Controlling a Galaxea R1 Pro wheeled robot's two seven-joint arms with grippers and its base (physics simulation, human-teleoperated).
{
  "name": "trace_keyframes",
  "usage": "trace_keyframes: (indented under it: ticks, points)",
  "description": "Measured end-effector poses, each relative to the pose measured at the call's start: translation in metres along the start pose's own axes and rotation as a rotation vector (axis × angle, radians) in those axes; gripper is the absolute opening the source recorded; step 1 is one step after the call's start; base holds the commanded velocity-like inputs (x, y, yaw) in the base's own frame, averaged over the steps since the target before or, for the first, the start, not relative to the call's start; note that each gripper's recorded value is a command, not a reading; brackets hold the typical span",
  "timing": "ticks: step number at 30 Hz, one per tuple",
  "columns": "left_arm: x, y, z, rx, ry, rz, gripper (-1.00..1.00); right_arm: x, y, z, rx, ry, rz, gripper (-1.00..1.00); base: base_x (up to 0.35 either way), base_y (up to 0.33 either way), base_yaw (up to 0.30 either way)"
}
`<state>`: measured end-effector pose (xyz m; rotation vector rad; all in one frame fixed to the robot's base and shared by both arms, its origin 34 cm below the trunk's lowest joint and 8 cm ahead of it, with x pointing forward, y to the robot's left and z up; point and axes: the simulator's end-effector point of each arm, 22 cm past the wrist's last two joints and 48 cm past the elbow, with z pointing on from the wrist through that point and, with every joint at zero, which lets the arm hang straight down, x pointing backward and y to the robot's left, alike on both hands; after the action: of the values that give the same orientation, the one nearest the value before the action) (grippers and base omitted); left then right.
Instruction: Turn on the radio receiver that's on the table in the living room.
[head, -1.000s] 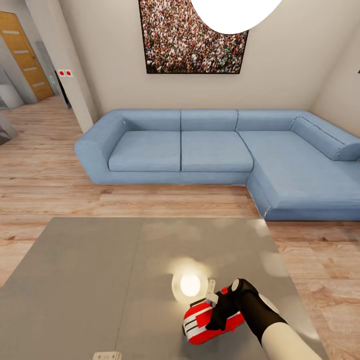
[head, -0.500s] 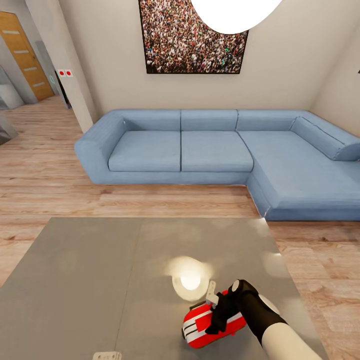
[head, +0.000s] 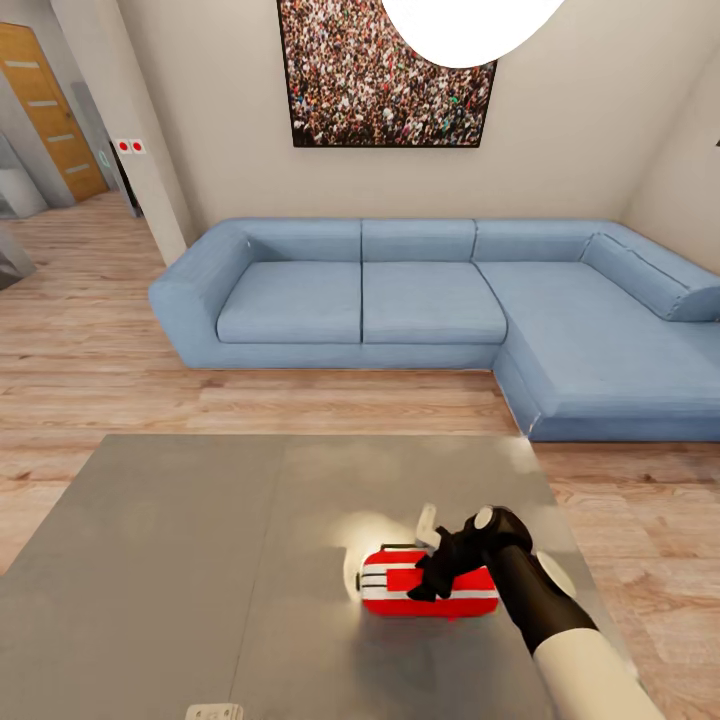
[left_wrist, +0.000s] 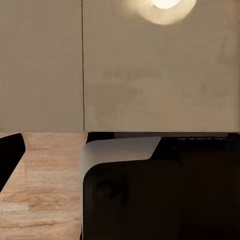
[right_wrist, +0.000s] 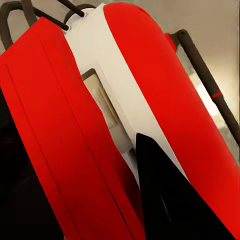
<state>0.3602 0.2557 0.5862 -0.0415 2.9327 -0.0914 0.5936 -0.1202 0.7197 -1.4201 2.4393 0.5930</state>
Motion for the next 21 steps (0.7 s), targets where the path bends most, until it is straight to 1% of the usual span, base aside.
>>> trace_keyframes:
  ticks: [3, 8, 16, 18, 19, 21]
  points:
    - [0.0, 0.0, 0.0, 0.0, 0.0, 0.0, 1.0, -0.007, -0.001, -0.008, 0.0, -0.009, -0.009, -1.0, 0.0, 0.0, 0.0]
    - [0.0, 0.0, 0.0, 0.0, -0.001, 0.0, 1.0, -0.014, -0.004, -0.017, 0.014, -0.012, 0.014, -1.0, 0.0, 0.0, 0.0]
    - [0.0, 0.0, 0.0, 0.0, -0.001, 0.0, 1.0, -0.015, -0.005, -0.02, 0.016, -0.013, 0.033, -1.0, 0.0, 0.0, 0.0]
    - [0.0, 0.0, 0.0, 0.0, 0.0, 0.0, 1.0, -0.011, -0.006, -0.022, 0.009, -0.013, 0.082, -1.0, 0.0, 0.0, 0.0]
    - [0.0, 0.0, 0.0, 0.0, 0.0, 0.0, 1.0, -0.01, -0.007, -0.023, 0.005, -0.015, 0.097, -1.0, 0.0, 0.0, 0.0]
    - [0.0, 0.0, 0.0, 0.0, 0.0, 0.001, 1.0, -0.002, -0.008, -0.028, -0.012, -0.022, 0.168, -1.0, 0.0, 0.0, 0.0]
